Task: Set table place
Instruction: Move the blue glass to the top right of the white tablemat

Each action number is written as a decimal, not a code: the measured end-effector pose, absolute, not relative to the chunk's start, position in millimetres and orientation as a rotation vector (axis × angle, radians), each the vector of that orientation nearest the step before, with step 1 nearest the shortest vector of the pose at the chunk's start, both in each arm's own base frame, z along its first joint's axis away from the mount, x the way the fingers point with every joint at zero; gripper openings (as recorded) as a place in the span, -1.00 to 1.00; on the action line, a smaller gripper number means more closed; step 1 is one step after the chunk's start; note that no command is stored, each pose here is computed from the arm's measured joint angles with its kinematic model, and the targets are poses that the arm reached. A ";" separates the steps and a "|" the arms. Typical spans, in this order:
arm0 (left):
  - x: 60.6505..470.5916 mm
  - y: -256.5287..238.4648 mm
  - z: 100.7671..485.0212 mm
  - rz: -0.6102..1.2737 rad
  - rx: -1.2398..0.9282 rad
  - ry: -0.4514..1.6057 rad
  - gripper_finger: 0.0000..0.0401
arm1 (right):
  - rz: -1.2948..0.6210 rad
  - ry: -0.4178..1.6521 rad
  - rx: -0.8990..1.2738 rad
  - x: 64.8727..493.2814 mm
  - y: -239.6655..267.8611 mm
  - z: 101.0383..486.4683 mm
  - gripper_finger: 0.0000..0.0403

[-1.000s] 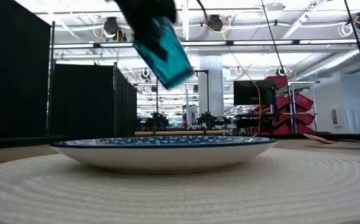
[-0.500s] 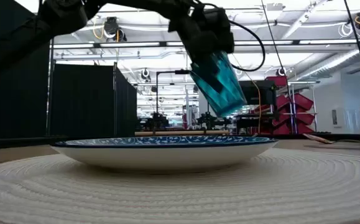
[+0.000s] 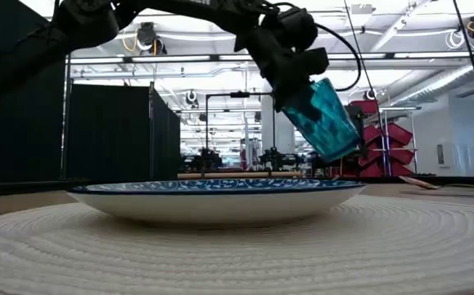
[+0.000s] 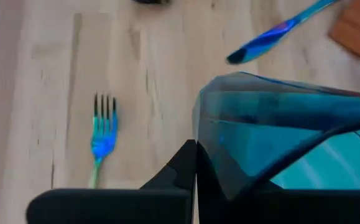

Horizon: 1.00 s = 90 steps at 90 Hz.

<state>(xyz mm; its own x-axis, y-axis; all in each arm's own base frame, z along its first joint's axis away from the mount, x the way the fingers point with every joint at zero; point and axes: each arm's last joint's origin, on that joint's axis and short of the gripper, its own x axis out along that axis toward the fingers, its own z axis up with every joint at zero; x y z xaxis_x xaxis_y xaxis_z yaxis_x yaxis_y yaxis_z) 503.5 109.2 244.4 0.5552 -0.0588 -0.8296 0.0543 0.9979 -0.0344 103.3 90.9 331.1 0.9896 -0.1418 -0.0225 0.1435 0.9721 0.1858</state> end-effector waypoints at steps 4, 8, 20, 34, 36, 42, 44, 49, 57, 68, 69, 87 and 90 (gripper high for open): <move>507.9 106.9 240.2 -0.038 0.017 0.972 -1.00 | -0.144 0.009 0.187 103.3 90.9 331.2 -0.16; 510.8 104.2 237.9 -0.007 0.026 0.968 -1.00 | -0.143 0.009 0.187 103.3 91.0 331.2 -0.16; 515.0 99.1 227.4 -0.019 0.019 0.983 -1.00 | -0.143 0.006 0.191 103.3 91.0 331.6 -0.16; 513.4 98.3 217.3 -0.036 0.014 1.039 -1.00 | -0.143 0.005 0.192 103.3 91.0 331.7 -0.16; 513.6 98.3 216.3 -0.037 0.015 1.041 -1.00 | -0.143 0.005 0.193 103.3 91.0 331.7 -0.16; 512.5 98.7 213.7 -0.041 0.015 1.060 -1.00 | -0.143 0.004 0.193 103.3 90.9 331.8 -0.16; 512.8 98.8 213.9 -0.040 0.017 1.057 -1.00 | -0.143 0.004 0.193 103.3 90.9 331.8 -0.16; 513.5 98.6 214.8 -0.040 0.019 1.047 -1.00 | -0.143 0.005 0.192 103.3 91.0 331.7 -0.16; 513.5 98.2 215.6 -0.043 0.019 1.045 -0.98 | -0.143 0.005 0.192 103.3 91.0 331.7 -0.16; 513.9 97.8 215.8 -0.062 0.019 1.037 -0.85 | -0.143 0.005 0.192 103.3 91.0 331.7 -0.16; 514.0 97.8 215.9 -0.065 0.017 1.036 -0.84 | -0.143 0.005 0.192 103.3 91.0 331.7 -0.16; 514.0 97.5 215.9 -0.073 0.013 1.034 -0.55 | -0.143 0.005 0.192 103.4 91.0 331.6 -0.16; 514.0 97.5 215.9 -0.073 0.013 1.034 -0.51 | -0.143 0.005 0.192 103.3 91.0 331.7 -0.16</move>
<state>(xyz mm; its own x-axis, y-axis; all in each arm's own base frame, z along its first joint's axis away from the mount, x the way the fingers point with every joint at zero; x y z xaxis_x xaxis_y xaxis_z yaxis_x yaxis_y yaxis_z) 514.0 97.5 215.9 0.5091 -0.0545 -0.8590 0.0672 0.9975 -0.0235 103.3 91.0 331.7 0.9898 -0.1413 -0.0187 0.1423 0.9715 0.1898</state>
